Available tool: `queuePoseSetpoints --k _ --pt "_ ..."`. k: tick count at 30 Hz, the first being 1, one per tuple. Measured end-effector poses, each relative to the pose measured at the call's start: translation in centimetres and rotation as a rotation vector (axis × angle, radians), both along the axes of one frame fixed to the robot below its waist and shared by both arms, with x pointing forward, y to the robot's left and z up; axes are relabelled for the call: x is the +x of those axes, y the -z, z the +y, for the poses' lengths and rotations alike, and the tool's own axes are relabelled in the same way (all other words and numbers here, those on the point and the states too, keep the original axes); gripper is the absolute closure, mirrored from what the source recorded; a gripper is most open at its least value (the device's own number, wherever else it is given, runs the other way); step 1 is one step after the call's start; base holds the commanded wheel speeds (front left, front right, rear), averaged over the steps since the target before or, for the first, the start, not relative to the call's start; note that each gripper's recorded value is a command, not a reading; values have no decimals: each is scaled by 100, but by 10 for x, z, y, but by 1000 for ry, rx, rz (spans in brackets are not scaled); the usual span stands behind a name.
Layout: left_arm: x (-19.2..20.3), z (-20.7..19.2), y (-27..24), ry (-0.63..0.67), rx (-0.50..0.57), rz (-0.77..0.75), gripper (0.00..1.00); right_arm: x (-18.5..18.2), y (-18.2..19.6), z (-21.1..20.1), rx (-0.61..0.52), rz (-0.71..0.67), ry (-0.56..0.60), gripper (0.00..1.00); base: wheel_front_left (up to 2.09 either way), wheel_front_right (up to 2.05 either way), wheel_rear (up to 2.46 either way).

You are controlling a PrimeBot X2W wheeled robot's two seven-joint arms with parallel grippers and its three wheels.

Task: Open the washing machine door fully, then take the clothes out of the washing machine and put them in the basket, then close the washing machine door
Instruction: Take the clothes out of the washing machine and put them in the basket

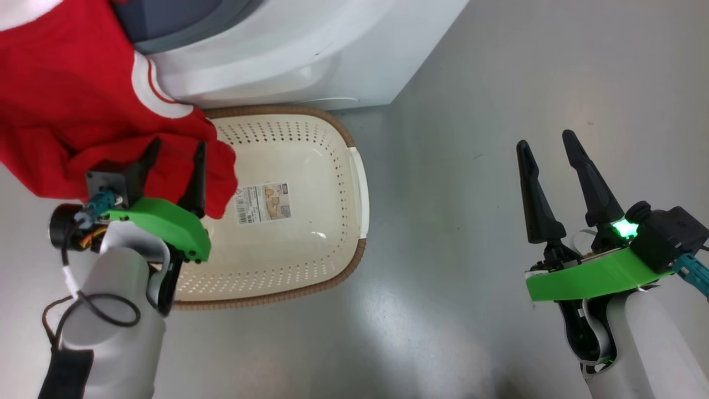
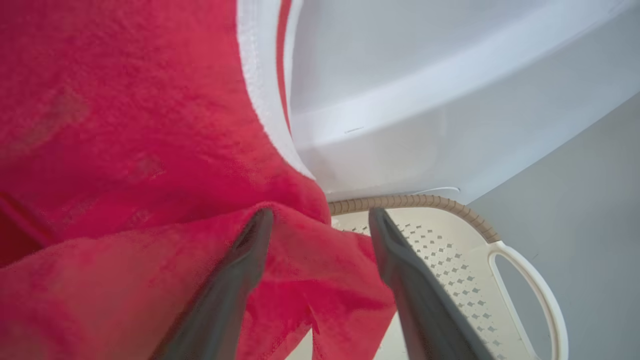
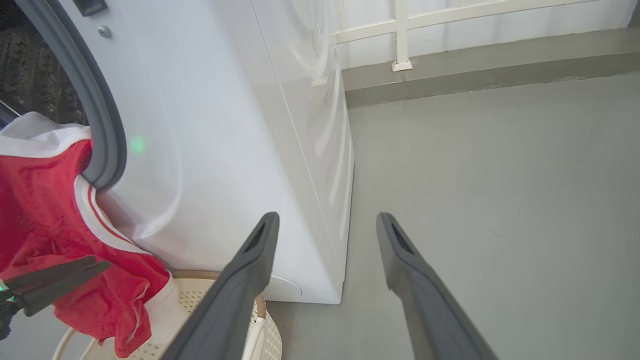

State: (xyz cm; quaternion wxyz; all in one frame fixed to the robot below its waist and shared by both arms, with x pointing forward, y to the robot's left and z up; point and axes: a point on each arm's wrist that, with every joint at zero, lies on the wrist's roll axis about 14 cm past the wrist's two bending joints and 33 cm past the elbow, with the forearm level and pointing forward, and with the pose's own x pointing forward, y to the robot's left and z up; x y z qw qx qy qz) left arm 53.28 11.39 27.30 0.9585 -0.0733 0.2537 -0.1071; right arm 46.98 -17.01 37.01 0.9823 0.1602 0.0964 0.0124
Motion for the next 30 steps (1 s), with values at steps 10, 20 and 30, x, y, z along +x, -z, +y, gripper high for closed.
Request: queuePoseSetpoints --k 10,20,30 --pt "-4 9 -31 -42 -30 -97 0 0 -9 4 -4 -20 -11 0 0 0 0" --pt "-7 30 -74 -116 -51 -226 0 -2 -17 8 -9 -35 -22 0 0 0 0" --pt "-27 53 -107 -179 -51 -313 0 -12 -22 11 -27 -35 -38 0 0 0 0"
